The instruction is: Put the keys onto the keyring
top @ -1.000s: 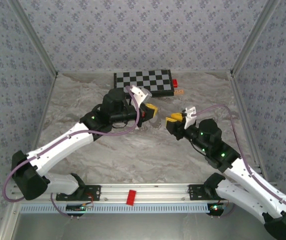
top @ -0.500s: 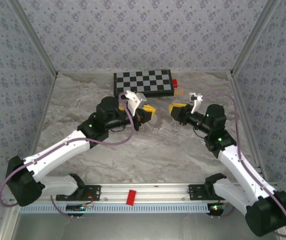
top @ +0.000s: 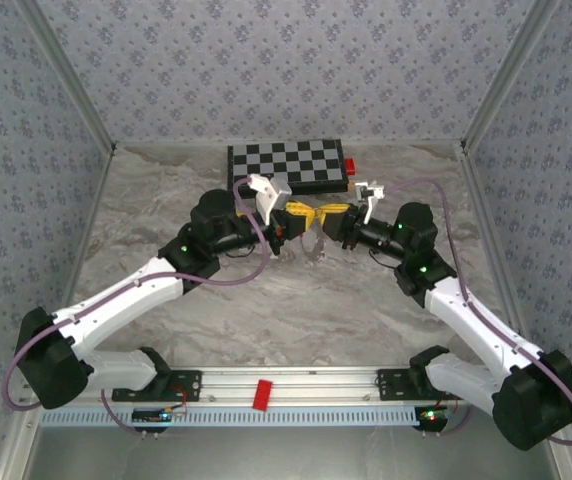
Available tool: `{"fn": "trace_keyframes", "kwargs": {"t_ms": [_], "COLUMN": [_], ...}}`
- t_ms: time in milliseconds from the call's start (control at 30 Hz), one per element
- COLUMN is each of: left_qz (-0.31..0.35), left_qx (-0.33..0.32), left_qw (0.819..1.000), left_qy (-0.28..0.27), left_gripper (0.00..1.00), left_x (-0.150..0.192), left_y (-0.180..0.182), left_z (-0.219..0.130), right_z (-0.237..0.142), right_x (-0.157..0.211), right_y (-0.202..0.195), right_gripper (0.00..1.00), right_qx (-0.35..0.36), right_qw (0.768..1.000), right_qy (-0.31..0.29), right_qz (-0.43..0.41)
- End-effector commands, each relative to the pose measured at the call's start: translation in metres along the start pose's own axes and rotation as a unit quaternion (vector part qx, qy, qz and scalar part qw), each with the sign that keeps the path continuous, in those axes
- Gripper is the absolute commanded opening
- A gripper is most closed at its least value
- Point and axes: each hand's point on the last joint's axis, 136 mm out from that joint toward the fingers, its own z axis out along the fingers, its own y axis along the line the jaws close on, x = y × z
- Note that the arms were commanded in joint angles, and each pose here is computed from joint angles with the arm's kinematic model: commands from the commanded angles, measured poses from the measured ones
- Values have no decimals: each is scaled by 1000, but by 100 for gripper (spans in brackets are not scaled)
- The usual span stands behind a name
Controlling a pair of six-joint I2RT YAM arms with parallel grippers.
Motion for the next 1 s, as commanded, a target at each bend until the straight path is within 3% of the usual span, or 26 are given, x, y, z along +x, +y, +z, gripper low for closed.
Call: {"fn": "trace_keyframes", "kwargs": {"t_ms": [0,967], "left_qz": [6,-28], "left_qx": [20,49], "left_qw": [999,997], "left_qy": [-35,-58], "left_gripper": [0,0], "left_x": [-27,-30], "left_y": [-8,-15], "left_z": [2,4], "right_z": [2,-17], "right_x": [-18,-43], "right_y": [25,37], "right_gripper": [21,18], "right_qx": [-37,-35], "right_qw": [998,995], "right_qy": [-19,-78], "right_qz": [-38,-46]}}
